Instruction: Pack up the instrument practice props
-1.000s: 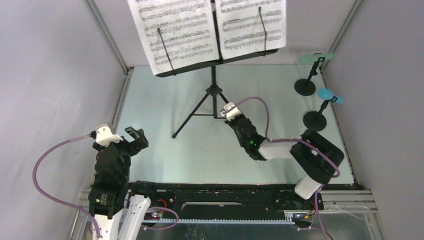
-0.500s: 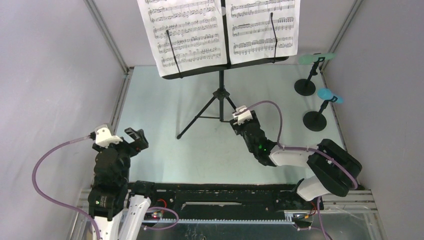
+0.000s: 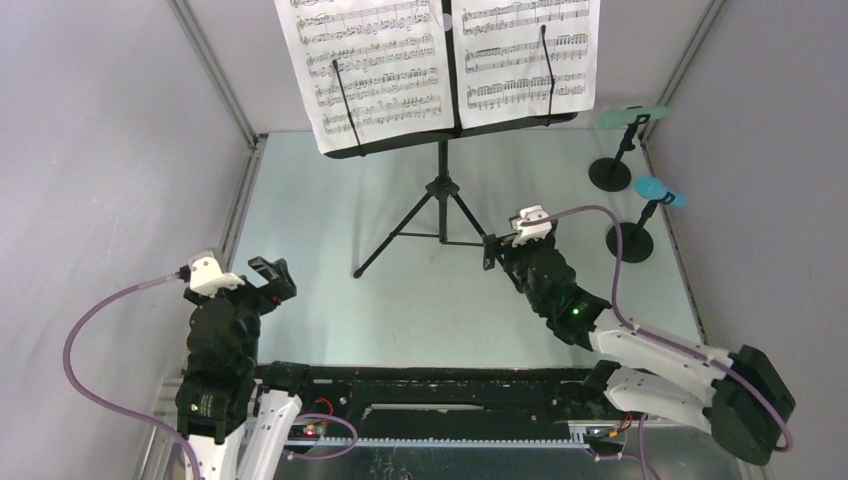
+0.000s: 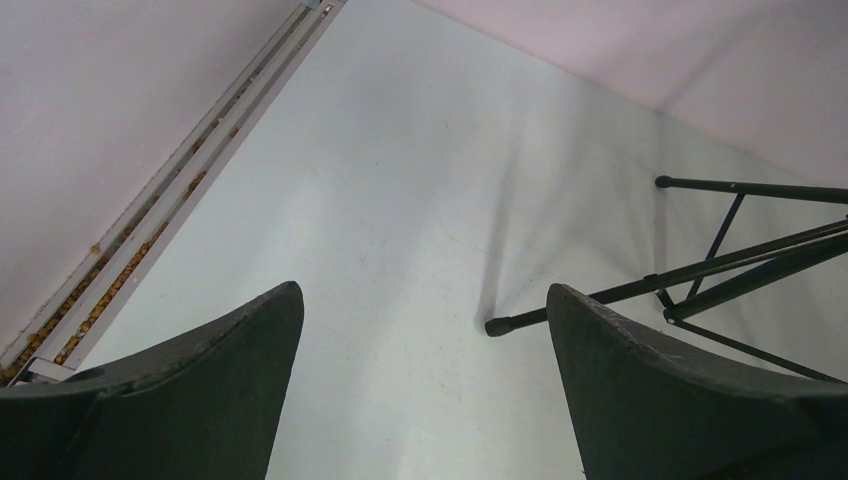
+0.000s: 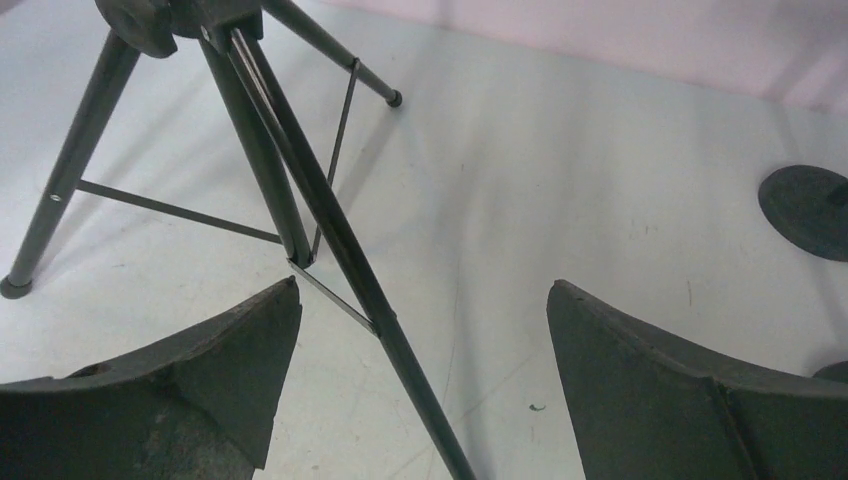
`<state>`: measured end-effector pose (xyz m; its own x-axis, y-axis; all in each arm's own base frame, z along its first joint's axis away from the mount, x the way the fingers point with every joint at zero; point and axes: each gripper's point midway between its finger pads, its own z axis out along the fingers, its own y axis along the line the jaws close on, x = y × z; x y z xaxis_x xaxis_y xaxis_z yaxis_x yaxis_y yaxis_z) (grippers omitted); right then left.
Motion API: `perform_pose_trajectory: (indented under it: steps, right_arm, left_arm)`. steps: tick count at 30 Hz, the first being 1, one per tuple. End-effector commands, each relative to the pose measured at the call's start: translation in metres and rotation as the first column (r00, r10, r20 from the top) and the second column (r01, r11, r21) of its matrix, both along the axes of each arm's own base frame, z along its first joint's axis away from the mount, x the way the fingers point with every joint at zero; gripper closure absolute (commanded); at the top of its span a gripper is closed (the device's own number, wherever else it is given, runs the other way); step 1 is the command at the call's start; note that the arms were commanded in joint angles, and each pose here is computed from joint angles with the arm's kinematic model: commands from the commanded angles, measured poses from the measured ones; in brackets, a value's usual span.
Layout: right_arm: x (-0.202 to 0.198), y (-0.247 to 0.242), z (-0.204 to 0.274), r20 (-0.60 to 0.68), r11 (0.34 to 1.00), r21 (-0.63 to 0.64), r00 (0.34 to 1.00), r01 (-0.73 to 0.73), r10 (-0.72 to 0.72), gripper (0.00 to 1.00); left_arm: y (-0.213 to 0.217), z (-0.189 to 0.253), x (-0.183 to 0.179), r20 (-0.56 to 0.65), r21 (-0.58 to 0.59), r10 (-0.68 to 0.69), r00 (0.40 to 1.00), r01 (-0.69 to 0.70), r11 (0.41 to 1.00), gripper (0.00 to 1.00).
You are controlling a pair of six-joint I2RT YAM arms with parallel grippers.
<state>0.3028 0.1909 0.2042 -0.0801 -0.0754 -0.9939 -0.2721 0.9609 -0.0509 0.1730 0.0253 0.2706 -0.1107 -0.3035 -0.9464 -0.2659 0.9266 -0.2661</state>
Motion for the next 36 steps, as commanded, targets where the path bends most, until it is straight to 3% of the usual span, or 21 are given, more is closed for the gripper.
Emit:
perform_pose_trajectory:
  steps: [1,4,8,13,18,30,33,36]
  right_arm:
    - [-0.015,-0.016,0.001,-0.064,0.999,0.040,0.998,0.031,-0.028,0.00]
    - [-0.024,-0.034,0.008,-0.073,0.994,0.073,0.994,0.087,-0.081,0.00]
    - [-0.044,-0.039,0.017,-0.081,0.993,0.116,0.997,0.016,-0.007,0.00]
    - [-0.062,-0.053,0.015,-0.155,0.985,0.172,0.988,0.032,-0.006,0.00]
    - [-0.090,-0.040,0.003,-0.283,0.977,0.196,0.949,-0.088,0.142,0.00]
    - [-0.099,-0.059,-0.033,-0.573,0.965,0.194,0.819,0.177,-0.035,0.00]
    - [-0.101,-0.068,-0.036,-0.632,0.951,0.166,0.768,0.261,-0.101,0.00]
    - [-0.104,-0.064,-0.029,-0.643,0.968,0.142,0.763,0.207,-0.069,0.00]
  left_arm:
    - [0.002,0.002,0.002,0.022,0.020,0.003,1.000,-0.003,1.000,0.00]
    - [-0.003,0.008,0.003,0.024,0.019,-0.028,0.999,0.028,0.999,0.00]
    - [-0.007,0.025,0.002,0.016,-0.007,-0.039,0.999,0.039,0.999,0.00]
    - [-0.011,0.051,-0.003,0.039,-0.048,-0.047,0.998,0.049,0.998,0.00]
    - [-0.007,0.053,-0.004,-0.096,-0.066,-0.009,0.995,0.003,0.998,0.00]
    - [-0.006,0.004,0.009,-0.367,-0.059,0.025,0.930,-0.050,0.997,0.00]
    - [-0.004,0.003,0.010,-0.379,-0.062,0.043,0.924,-0.072,0.995,0.00]
    - [-0.001,0.012,0.009,-0.340,-0.093,0.080,0.937,-0.118,0.989,0.00]
